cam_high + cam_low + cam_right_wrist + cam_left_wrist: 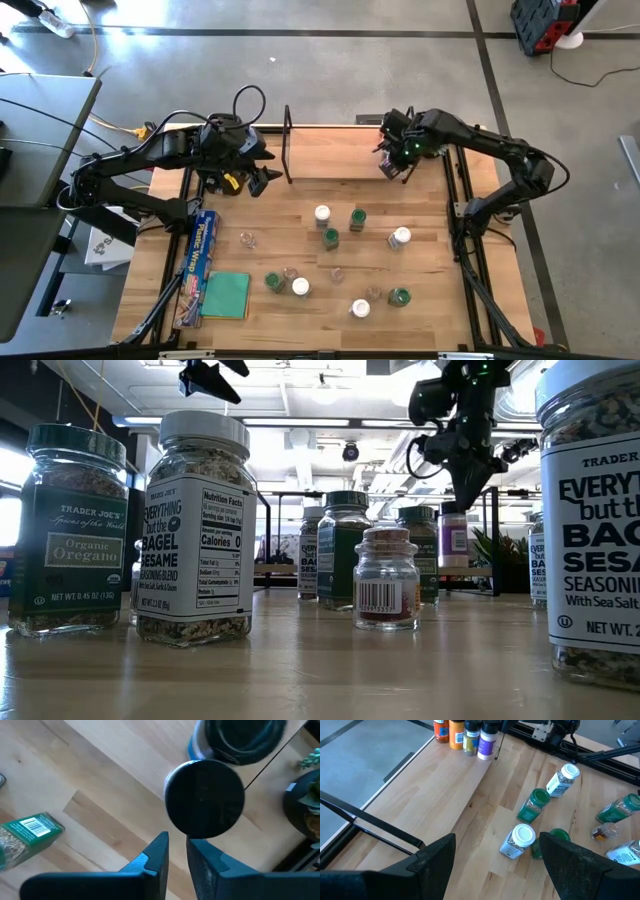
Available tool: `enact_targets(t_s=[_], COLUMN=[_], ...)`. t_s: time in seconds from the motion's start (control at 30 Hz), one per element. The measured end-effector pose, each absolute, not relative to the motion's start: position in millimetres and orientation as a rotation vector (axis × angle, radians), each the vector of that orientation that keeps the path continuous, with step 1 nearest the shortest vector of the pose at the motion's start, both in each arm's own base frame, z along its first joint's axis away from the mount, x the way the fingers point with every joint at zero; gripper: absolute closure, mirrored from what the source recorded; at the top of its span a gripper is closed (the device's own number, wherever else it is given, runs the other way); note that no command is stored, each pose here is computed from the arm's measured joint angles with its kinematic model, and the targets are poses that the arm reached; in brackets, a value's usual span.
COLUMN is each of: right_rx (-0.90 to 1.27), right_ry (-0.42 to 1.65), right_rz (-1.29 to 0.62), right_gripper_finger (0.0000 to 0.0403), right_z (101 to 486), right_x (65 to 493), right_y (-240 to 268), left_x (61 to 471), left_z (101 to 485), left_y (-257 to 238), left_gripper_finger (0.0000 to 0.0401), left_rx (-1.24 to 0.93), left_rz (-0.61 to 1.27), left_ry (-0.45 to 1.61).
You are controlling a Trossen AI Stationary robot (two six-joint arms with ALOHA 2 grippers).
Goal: Shelf spices
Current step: Put the black spice bottle on the shelf and align with the other black spice bottles
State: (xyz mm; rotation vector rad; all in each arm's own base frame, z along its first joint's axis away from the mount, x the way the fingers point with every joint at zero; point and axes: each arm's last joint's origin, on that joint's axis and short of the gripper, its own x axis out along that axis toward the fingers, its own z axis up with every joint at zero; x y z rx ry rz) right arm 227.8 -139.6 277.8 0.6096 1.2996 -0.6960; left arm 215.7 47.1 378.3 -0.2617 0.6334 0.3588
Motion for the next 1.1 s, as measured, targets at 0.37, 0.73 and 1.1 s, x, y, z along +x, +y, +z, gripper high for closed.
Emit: enact_targets(t_s=[0.37, 0.73, 1.1], right_rx=[0.61, 0.643, 0.609], right_ry=[1.28, 0.971, 1.076], right_rz=[-0.683, -0.587, -0.627], right_gripper_finger=[0.0343, 0.0343, 0.0343], right_z=[298.8, 364.5, 309.6], right_x=[228.7, 240.0, 286.7], right_y=[-137.2, -151.2, -185.4], left_x=[215.8, 216.4, 220.0], left_z=[378.2, 378.8, 384.0], left_y=[46.9, 47.0, 47.9], left_gripper_finger=[0.0119, 0.0119, 0.0119], left_rx=[-0.285, -0.278, -0.28], left_rz=[0.365, 0.363, 0.359], left_ry=[0.63, 0.623, 0.556])
